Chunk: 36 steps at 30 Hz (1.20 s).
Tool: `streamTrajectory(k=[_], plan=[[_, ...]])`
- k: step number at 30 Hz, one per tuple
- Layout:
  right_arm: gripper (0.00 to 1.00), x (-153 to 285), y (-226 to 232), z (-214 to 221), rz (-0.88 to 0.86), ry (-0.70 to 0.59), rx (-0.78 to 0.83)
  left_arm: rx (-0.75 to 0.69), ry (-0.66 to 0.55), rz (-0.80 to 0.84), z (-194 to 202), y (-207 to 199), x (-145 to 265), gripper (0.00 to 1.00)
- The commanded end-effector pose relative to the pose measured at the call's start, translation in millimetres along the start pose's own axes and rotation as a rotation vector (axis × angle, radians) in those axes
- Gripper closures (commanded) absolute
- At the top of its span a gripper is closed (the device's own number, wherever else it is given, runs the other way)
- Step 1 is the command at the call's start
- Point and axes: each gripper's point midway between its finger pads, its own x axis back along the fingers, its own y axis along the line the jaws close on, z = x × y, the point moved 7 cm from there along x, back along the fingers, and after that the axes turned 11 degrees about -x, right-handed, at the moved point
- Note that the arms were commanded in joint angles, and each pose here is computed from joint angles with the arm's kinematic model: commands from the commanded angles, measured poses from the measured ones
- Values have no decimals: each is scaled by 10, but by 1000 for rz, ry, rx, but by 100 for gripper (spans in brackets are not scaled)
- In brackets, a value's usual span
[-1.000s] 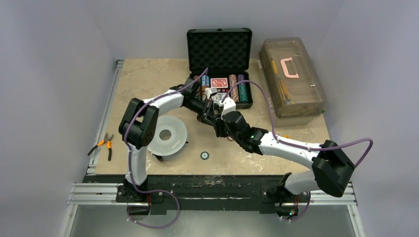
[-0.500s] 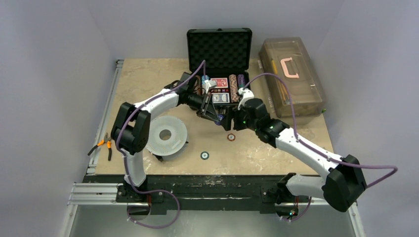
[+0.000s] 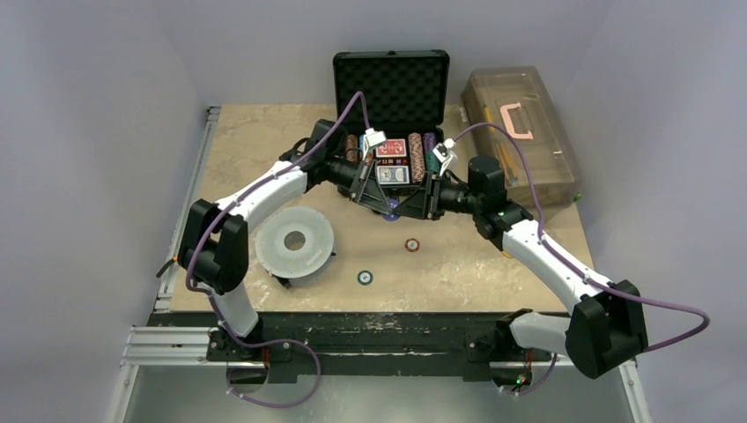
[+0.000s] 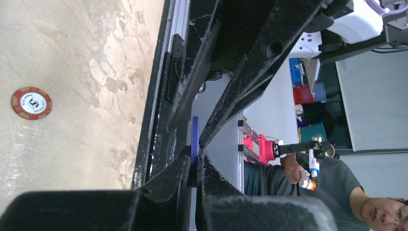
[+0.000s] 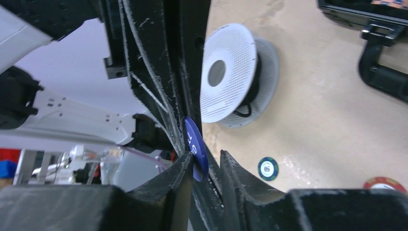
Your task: Pack up texas hold em set
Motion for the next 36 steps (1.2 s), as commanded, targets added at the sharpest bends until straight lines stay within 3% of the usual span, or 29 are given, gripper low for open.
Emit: streamTrajectory(k=[1,4,5,6,9,12,15,18,20,29,36], plan=[[78,34,299,6,-206,66,42,-128,13,79,-19,-269,-35,100],[93,51,327,20,-227,73,45,-133,13,78,-16,-295,-33,100],[100,56,343,23,-239,77,52,-137,11,73,-20,-304,-31,95],[100,60,357,21,-248,77,56,-142,7,63,-24,-319,-22,85],[100,67,337,-55,-162,12,71,-162,-7,-39,-42,-344,56,36],[100,114,68,-292,209,-155,100,-180,-62,-219,-87,-324,291,21],[100,176,-187,-482,475,-291,91,-149,-199,-573,-146,-195,692,11],[100,149,-437,-700,652,-435,80,-86,-274,-1031,-58,-97,1149,8],[100,12,-503,-849,672,-458,69,-115,-278,-1125,-27,-146,1273,8],[100,-1008,-856,-1682,707,-477,33,-157,-289,-1156,16,-108,1295,9],[100,-1593,-1105,-1897,635,-430,-56,-158,-292,-1135,6,-120,1275,10]])
